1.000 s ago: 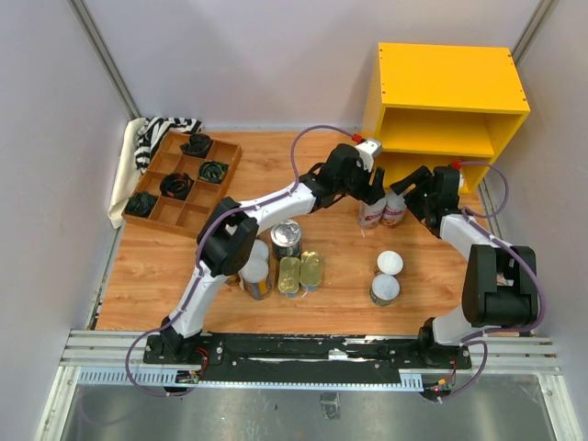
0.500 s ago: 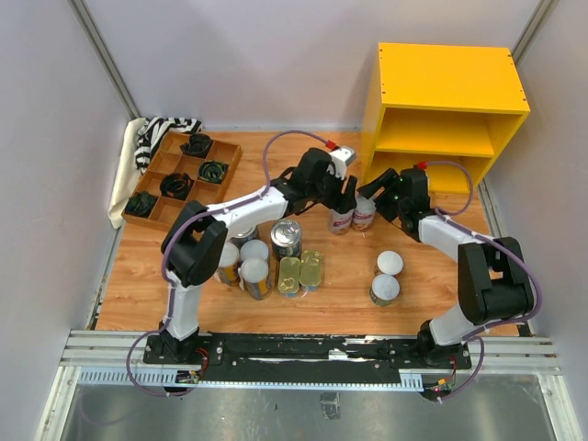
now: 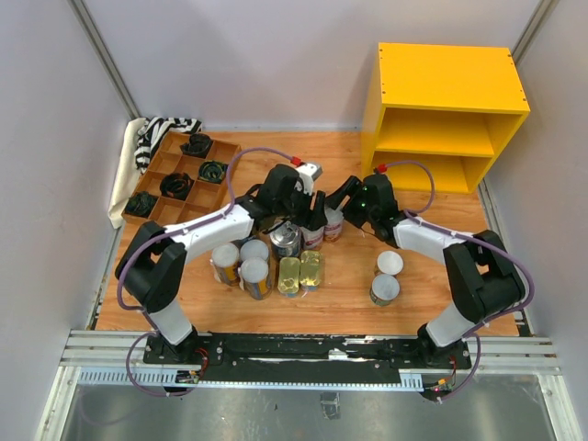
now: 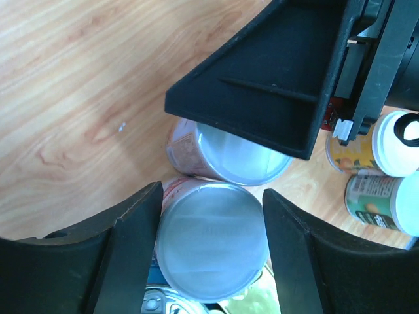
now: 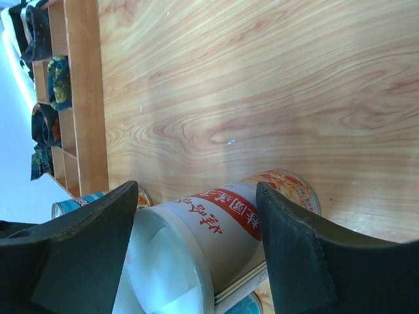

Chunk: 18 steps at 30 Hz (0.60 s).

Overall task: Place and organize the canned foods onto the counter
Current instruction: Move the canned food to the center of the board.

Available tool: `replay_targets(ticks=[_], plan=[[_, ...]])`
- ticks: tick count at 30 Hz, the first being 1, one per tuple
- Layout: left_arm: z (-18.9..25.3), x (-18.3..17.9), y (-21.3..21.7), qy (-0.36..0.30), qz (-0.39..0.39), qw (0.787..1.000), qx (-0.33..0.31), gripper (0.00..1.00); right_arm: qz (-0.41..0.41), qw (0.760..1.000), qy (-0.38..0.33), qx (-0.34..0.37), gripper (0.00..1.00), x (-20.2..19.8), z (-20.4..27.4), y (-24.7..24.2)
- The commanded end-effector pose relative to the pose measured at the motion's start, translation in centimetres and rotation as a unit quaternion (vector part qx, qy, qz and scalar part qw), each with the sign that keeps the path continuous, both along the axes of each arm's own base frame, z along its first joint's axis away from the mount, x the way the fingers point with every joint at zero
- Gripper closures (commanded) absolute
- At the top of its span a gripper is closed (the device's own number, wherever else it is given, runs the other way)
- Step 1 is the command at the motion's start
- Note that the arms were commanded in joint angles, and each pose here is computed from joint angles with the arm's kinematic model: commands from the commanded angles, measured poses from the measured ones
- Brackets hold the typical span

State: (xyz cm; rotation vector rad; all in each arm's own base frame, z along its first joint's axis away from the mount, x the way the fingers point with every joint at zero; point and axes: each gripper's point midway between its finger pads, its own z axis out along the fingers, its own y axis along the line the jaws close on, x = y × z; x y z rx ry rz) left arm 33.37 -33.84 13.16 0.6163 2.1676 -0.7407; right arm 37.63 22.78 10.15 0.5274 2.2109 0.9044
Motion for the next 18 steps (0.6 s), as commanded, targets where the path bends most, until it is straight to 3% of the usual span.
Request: replay_targets(ticks=[1, 6, 9, 11, 15, 18], plan=[[0.1, -1.9, 1.2, 0.022, 0.011, 1.000, -0.001, 0.33, 0.037, 0.997, 0.066, -0.034, 0.30, -5.0, -3.9, 2.4], [1.3, -2.9, 2.6, 0.012, 0.025, 1.000, -0.006, 0.33, 0.038, 0.997, 0.053, -0.037, 0.28, -6.3, -3.1, 3.0], [2.6, -2.7, 3.2, -0.007, 0.033, 0.999, -0.004, 0.31, 0.015, 0.997, 0.046, -0.054, 0.20, -6.1, -2.7, 1.6], [4.0, -2.4, 3.2, -0.024, 0.033, 0.999, -0.007, 0.26, -0.001, 0.997, 0.042, -0.063, 0.14, -5.7, -2.1, 0.1], [7.6, -1.7, 2.1, -0.058, 0.008, 0.998, -0.025, 0.05, -0.052, 0.993, 0.022, -0.102, 0.07, -4.6, 0.8, -5.3], [11.0, -1.9, -0.2, -0.105, -0.035, 0.993, -0.042, 0.01, -0.119, 0.982, -0.020, -0.145, 0.02, -4.9, 4.8, -10.7]])
